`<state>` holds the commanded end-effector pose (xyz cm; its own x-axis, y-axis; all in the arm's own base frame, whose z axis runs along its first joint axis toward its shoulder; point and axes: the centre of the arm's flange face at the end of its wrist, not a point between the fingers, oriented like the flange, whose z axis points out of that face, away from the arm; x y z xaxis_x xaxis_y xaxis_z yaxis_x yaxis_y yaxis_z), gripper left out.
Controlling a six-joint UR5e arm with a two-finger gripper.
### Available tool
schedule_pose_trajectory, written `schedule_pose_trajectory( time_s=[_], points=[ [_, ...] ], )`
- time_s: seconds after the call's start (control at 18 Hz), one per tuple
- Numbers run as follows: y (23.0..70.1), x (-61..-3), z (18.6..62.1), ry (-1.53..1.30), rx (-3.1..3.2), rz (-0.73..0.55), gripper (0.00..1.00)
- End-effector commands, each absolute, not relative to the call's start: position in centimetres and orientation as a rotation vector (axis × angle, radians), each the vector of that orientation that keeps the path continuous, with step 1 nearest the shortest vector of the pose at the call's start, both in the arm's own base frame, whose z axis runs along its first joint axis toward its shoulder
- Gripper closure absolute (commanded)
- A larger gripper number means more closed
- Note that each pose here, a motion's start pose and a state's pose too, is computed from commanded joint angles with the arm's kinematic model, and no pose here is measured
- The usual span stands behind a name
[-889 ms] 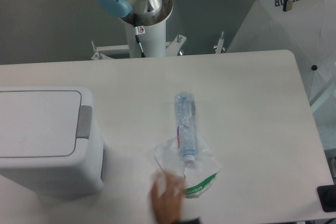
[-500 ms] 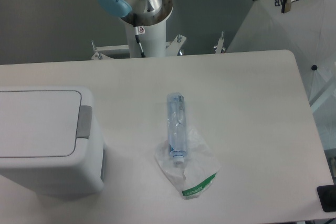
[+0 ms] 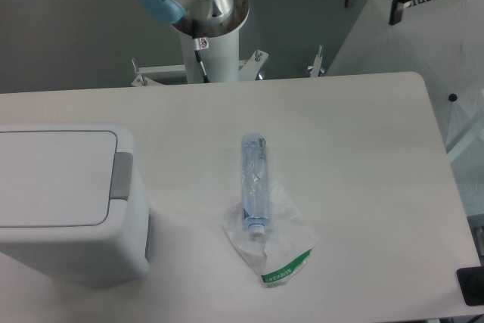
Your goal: Open the trash can
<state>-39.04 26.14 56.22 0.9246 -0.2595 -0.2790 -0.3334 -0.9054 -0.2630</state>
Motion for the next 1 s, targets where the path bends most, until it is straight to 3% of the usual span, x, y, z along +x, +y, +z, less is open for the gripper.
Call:
schedule_pose_trajectory(
  time_s=[0.33,0.78,1.0],
  points=[
    [31.4,-37.0,56.9,-0.125,-2.666,0.211,0.00],
    [38.4,-34.5,55.4,-0.295,-2.573,0.059,0.00],
    [44.9,-32.2,53.6,-0.483,-2.461,-0.039,0.00]
  ],
)
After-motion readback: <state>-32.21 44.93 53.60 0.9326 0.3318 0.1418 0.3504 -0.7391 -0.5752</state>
